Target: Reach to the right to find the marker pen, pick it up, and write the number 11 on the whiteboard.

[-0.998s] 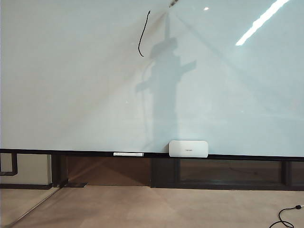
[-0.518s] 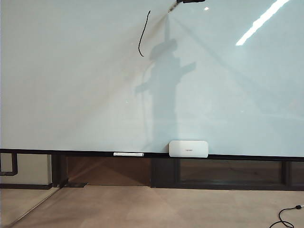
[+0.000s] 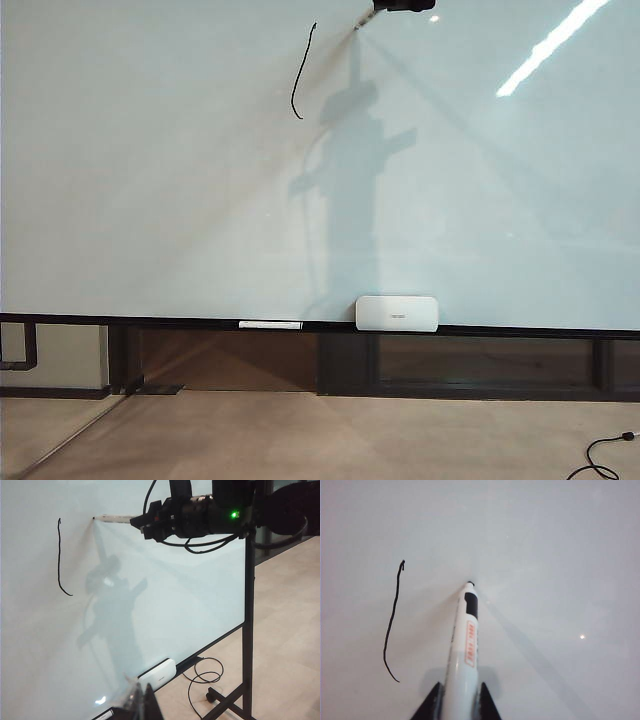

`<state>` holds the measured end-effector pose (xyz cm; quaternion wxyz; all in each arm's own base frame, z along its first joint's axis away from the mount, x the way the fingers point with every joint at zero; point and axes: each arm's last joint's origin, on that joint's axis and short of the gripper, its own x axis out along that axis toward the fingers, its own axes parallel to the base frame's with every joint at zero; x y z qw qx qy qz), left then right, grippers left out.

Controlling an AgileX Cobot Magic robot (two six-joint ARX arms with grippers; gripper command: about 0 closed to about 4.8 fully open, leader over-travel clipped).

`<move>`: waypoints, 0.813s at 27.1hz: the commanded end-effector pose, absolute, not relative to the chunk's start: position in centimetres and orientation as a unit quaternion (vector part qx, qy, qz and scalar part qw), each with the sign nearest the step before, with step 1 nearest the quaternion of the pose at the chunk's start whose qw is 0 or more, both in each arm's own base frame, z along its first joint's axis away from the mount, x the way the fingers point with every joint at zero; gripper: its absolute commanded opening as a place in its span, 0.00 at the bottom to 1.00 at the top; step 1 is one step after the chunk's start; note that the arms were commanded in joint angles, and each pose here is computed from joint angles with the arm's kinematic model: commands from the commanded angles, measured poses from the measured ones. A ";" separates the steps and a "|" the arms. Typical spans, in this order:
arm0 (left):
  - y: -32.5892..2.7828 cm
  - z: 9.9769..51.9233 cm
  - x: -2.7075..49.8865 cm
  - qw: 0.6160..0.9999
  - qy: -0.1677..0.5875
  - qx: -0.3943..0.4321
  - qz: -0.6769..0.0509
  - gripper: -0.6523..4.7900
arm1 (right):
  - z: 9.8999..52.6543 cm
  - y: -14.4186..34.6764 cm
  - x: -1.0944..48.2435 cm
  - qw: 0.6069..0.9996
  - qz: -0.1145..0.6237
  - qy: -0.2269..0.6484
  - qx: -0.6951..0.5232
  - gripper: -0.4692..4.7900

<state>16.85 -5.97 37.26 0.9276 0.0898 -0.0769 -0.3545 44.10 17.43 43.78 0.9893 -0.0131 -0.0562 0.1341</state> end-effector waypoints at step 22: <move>-6.0 37.7 16.7 0.925 -0.097 0.096 -0.354 0.11 | 37.3 18.4 46.9 0.988 0.124 0.083 -0.032 0.08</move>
